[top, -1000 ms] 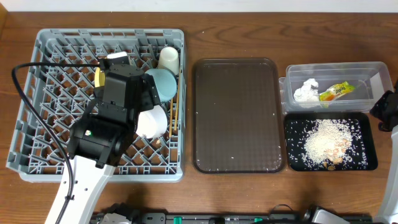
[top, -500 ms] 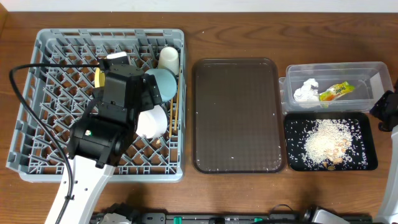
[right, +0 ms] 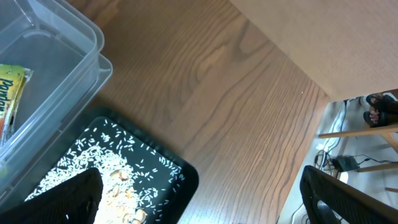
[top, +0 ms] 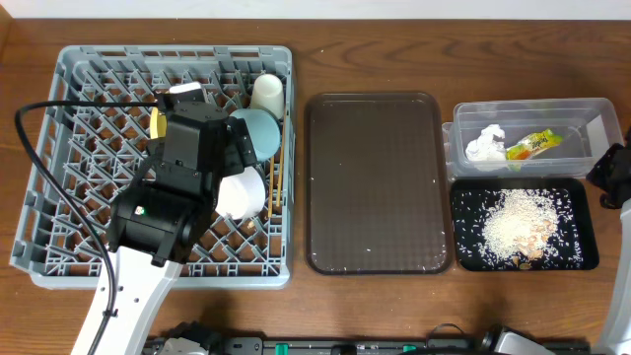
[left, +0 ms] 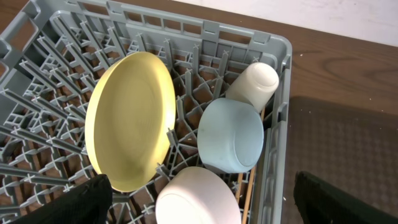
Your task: Sort waste into correct bins and load items into the dishwasher rack
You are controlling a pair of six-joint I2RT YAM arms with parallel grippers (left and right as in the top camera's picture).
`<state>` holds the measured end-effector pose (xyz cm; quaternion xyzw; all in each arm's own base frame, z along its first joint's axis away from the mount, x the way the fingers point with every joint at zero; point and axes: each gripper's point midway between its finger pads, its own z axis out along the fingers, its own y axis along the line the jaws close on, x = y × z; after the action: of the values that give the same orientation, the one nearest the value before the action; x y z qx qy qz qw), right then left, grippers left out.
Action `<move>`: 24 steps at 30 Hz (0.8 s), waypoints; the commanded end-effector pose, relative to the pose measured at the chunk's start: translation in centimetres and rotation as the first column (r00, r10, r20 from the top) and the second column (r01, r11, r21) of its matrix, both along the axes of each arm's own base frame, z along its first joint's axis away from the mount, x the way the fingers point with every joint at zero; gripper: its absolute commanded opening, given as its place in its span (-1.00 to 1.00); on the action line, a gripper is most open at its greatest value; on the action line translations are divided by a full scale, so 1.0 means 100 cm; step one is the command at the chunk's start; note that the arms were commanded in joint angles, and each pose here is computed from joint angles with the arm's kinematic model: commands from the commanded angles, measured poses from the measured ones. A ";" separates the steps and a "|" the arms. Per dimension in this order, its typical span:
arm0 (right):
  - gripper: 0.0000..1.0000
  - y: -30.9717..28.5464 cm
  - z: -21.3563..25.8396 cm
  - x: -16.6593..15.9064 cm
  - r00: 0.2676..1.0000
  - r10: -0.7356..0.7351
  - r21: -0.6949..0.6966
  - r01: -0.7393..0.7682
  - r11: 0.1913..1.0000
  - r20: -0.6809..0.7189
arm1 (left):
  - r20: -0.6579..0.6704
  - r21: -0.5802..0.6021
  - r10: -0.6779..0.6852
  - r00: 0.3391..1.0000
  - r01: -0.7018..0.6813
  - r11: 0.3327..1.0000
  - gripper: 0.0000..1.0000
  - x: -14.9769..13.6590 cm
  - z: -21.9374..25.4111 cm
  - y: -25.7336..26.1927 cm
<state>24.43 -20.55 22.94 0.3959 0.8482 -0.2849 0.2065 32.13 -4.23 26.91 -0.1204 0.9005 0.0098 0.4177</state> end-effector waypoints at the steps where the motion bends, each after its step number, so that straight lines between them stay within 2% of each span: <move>1: 0.98 0.001 0.026 -0.009 0.997 -0.006 -0.044 0.010 0.999 0.071 | -0.002 0.001 0.005 1.000 -0.005 1.000 0.89 0.001 0.000 0.001; 7: 0.99 0.029 0.067 -0.018 0.974 0.080 -0.103 -0.059 0.993 0.213 | -0.002 0.001 0.005 1.000 -0.005 1.000 0.89 0.001 0.000 0.001; 11: 0.98 0.059 0.093 -0.021 0.931 0.192 -0.143 -0.154 0.978 0.311 | -0.002 0.001 0.005 1.000 -0.005 1.000 0.89 0.001 0.000 0.001; 17: 0.99 0.107 0.125 -0.030 0.817 0.375 -0.195 -0.321 0.927 0.438 | -0.002 0.001 0.005 1.000 -0.005 1.000 0.90 0.001 0.000 0.001; 24: 0.98 0.146 0.150 -0.049 0.656 0.521 -0.239 -0.474 0.848 0.546 | -0.002 0.001 0.005 1.000 -0.005 1.000 0.89 0.001 0.000 0.001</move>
<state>20.29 -6.72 36.88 0.2247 0.8119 -0.1290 0.5232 32.13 -4.24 26.91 -0.1205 0.9005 0.0096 0.4177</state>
